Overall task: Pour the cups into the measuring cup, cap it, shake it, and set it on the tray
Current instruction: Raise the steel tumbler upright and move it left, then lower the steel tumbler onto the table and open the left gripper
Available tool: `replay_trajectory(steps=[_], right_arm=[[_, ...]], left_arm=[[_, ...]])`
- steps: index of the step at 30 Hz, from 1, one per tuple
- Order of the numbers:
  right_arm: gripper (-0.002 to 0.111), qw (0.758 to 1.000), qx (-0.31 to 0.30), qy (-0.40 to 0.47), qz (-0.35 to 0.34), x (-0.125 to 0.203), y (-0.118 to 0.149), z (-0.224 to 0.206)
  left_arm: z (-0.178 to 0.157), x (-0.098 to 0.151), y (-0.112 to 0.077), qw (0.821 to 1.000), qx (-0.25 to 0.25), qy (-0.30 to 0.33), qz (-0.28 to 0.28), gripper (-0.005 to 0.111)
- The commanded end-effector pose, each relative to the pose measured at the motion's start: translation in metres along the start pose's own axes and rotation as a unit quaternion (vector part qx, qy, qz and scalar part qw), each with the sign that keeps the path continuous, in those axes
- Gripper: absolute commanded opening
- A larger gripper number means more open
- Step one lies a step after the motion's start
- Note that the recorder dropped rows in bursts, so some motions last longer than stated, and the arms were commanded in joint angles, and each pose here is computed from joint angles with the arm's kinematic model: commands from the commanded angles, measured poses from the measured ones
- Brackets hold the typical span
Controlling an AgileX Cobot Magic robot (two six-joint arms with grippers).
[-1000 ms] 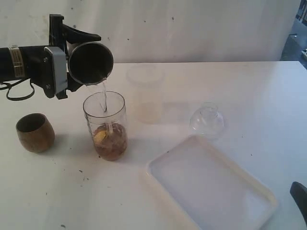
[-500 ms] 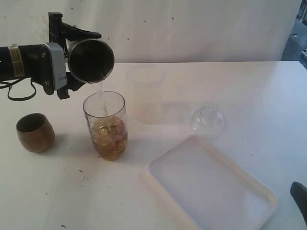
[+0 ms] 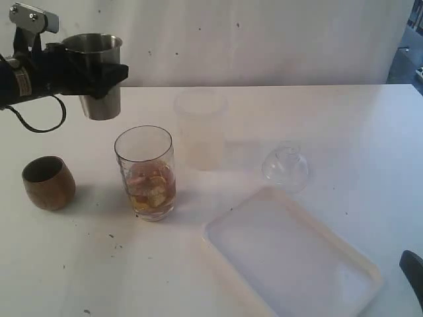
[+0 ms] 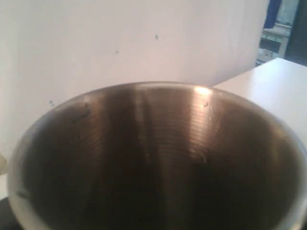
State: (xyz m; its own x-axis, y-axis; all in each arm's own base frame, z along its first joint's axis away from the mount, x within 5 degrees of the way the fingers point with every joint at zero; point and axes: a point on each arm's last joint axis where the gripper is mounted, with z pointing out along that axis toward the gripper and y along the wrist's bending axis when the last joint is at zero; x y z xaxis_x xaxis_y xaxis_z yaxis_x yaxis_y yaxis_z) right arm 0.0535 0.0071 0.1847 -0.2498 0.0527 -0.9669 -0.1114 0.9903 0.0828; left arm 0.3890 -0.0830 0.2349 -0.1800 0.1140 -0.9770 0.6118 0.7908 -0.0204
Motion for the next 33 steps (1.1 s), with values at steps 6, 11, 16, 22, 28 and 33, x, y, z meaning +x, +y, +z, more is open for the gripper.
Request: replay_trajectory(steps=[6, 11, 16, 22, 28, 33], right_arm=[[0.069, 1.0, 0.002, -0.005, 0.0, 0.001, 0.0, 0.0], [0.069, 1.0, 0.002, -0.005, 0.0, 0.001, 0.0, 0.0], [0.069, 1.0, 0.002, -0.005, 0.0, 0.001, 0.0, 0.0], [0.069, 1.0, 0.002, -0.005, 0.0, 0.001, 0.0, 0.0], [0.069, 1.0, 0.002, -0.005, 0.0, 0.001, 0.0, 0.0], [0.069, 1.0, 0.002, -0.005, 0.0, 0.001, 0.0, 0.0]], left_arm=[[0.015, 0.023, 0.003, 0.996, 0.018, -0.004, -0.085, 0.0], [0.033, 0.053, 0.008, 0.997, 0.025, -0.063, -0.049, 0.0], [0.039, 0.069, 0.017, 0.996, -0.015, -0.083, -0.014, 0.0], [0.046, 0.093, 0.023, 0.997, -0.036, -0.067, -0.011, 0.021], [0.048, 0.106, 0.023, 0.998, -0.036, -0.054, -0.021, 0.049], [0.049, 0.108, 0.023, 0.998, -0.037, -0.049, -0.023, 0.097]])
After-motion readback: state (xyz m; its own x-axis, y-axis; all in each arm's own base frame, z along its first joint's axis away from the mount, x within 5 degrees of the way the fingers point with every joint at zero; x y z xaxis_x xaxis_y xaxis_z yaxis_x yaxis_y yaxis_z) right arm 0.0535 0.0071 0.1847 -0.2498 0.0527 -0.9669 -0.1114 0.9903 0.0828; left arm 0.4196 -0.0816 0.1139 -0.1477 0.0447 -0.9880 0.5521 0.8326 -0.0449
